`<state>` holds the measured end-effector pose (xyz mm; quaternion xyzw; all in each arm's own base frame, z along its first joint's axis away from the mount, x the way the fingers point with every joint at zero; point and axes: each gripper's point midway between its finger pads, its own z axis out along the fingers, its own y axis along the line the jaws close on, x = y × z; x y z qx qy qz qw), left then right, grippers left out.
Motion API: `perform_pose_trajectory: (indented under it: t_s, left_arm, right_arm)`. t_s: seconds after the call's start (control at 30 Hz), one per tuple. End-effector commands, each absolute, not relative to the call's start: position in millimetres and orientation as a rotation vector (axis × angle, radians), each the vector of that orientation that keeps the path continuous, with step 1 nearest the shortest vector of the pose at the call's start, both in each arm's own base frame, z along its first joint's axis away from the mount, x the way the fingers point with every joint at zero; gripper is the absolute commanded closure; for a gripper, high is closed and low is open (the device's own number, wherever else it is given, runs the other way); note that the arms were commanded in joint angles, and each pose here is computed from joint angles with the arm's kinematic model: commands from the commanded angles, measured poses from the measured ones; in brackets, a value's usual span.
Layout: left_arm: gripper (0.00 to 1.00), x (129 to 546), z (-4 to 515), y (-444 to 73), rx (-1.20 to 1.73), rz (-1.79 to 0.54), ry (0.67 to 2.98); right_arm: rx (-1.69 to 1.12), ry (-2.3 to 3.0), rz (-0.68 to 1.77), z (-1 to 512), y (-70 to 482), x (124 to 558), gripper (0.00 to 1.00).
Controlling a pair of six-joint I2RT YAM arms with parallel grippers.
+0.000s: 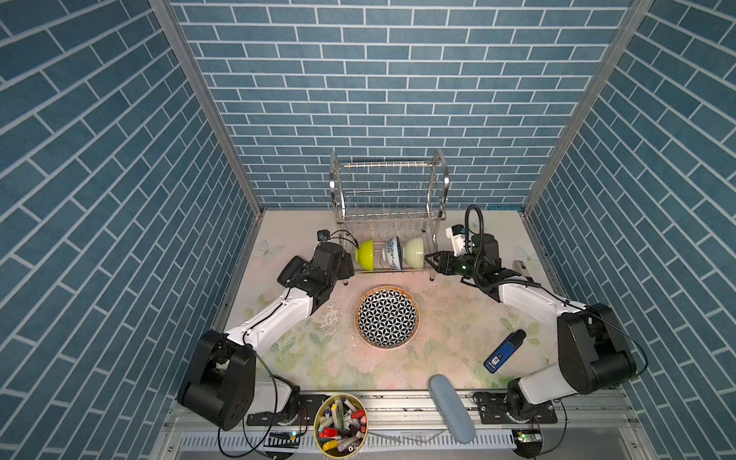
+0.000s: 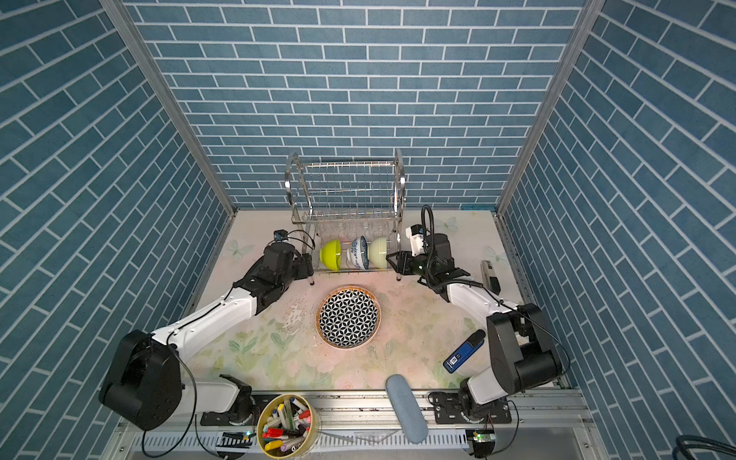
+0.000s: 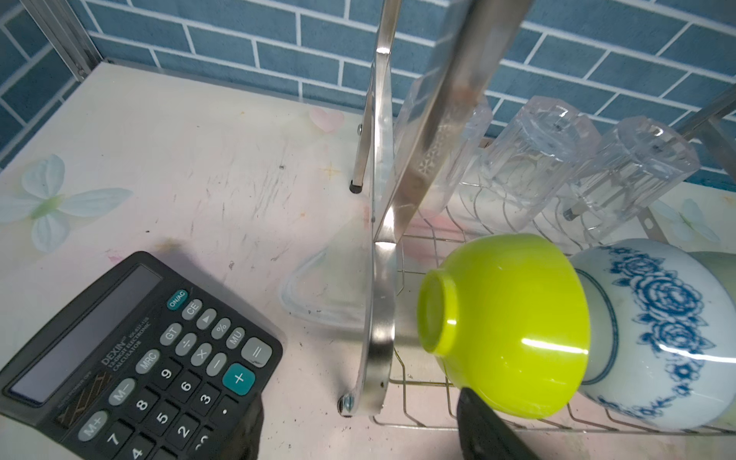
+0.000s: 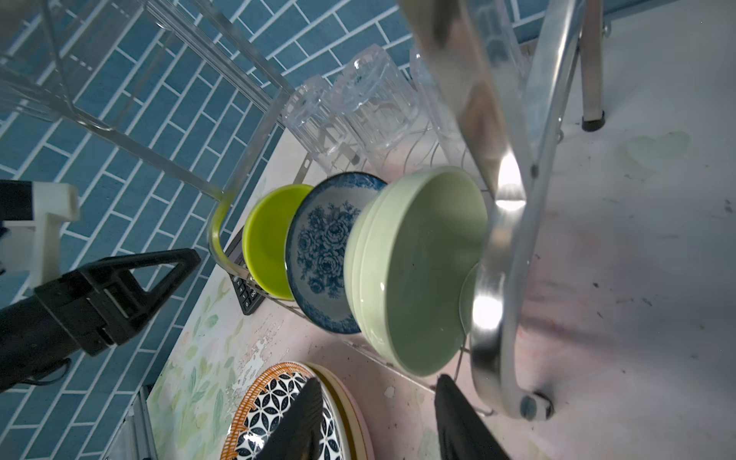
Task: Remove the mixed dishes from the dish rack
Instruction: 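Open both grippers and move them toward the bowls in the lower rack, then position the left gripper at the lime-green bowl while the right nears the pale-green bowl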
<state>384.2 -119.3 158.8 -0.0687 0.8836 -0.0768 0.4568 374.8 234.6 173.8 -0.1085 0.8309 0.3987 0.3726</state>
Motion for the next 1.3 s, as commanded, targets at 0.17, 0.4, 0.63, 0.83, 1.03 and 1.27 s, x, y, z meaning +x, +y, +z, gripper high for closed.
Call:
perform_pose_trajectory:
  t_s: [0.17,0.4,0.63,0.83,1.03,1.27]
  left_arm:
    - [0.35,395.0,149.0,-119.2,-0.183,-0.217,2.214]
    - [0.63,401.5,146.1,-123.0,-0.174,-0.219,2.227]
    - [0.81,403.0,146.8,-122.7,-0.157,-0.204,2.234]
    - [0.86,402.9,146.2,-121.8,-0.152,-0.192,2.241]
    - [0.89,402.8,144.9,-122.6,-0.149,-0.191,2.248]
    - [0.90,403.4,148.2,-122.9,-0.147,-0.194,2.245]
  right_arm:
    - [-0.290,1.992,1.095,213.2,242.4,397.9,0.53]
    - [-0.295,1.986,1.104,214.0,243.0,402.2,0.53]
    - [-0.299,1.990,1.121,211.6,245.1,403.2,0.53]
    - [-0.306,1.998,1.119,209.9,246.7,405.9,0.50]
    - [-0.342,2.006,1.087,207.6,249.4,415.4,0.50]
    - [-0.332,2.038,1.071,195.9,252.1,428.4,0.55]
